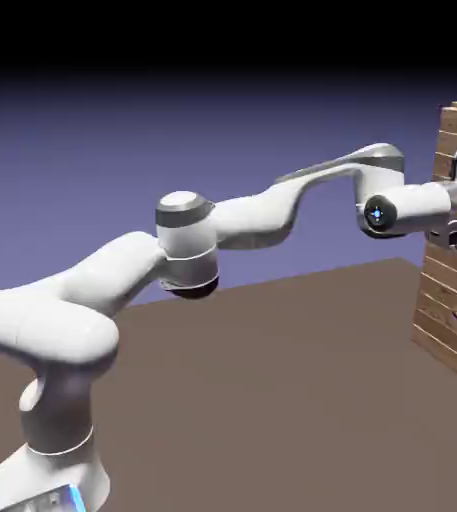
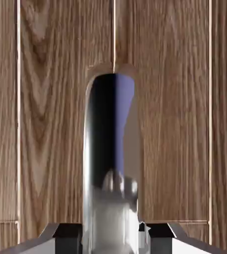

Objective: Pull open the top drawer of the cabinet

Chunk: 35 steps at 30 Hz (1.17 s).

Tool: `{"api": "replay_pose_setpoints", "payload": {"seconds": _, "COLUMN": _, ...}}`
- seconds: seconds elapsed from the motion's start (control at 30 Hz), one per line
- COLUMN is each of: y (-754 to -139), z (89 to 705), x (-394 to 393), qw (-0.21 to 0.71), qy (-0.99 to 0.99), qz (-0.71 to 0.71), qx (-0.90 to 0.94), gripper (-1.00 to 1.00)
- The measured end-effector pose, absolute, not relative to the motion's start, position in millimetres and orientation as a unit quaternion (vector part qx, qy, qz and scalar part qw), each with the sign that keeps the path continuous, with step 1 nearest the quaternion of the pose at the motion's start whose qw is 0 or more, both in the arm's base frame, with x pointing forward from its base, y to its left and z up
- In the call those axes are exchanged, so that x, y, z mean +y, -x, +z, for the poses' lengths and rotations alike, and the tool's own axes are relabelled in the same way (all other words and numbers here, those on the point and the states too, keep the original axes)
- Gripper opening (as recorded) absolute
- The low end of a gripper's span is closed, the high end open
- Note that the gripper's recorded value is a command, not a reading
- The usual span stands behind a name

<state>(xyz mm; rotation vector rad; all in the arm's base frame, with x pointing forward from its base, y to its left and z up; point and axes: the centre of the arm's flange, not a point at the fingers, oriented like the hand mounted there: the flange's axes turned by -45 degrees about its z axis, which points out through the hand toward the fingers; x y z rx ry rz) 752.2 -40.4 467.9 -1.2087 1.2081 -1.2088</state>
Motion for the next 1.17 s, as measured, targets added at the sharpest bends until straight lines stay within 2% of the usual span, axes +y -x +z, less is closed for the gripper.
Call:
{"api": "replay_pose_setpoints", "payload": {"seconds": 0.5, "y": -645.8, "z": 467.9, "x": -40.5, "qw": 0.501, "qy": 0.5, "qz": -0.5, "qx": 0.499, "gripper": -1.0}}
{"api": "replay_pose_setpoints", "payload": {"seconds": 1.03, "y": -485.6, "z": 468.0, "x": -40.6, "qw": 0.501, "qy": 0.499, "qz": -0.501, "qx": 0.499, "gripper": -1.0}}
{"api": "replay_pose_setpoints", "payload": {"seconds": 1.07, "y": -477.3, "z": 468.0, "x": -40.6, "qw": 0.501, "qy": 0.499, "qz": -0.501, "qx": 0.499, "gripper": 1.0}}
{"api": "replay_pose_setpoints", "payload": {"seconds": 1.17, "y": -465.6, "z": 468.2, "x": -40.2, "qw": 0.5, "qy": 0.5, "qz": -0.5, "qx": 0.5, "gripper": 1.0}}
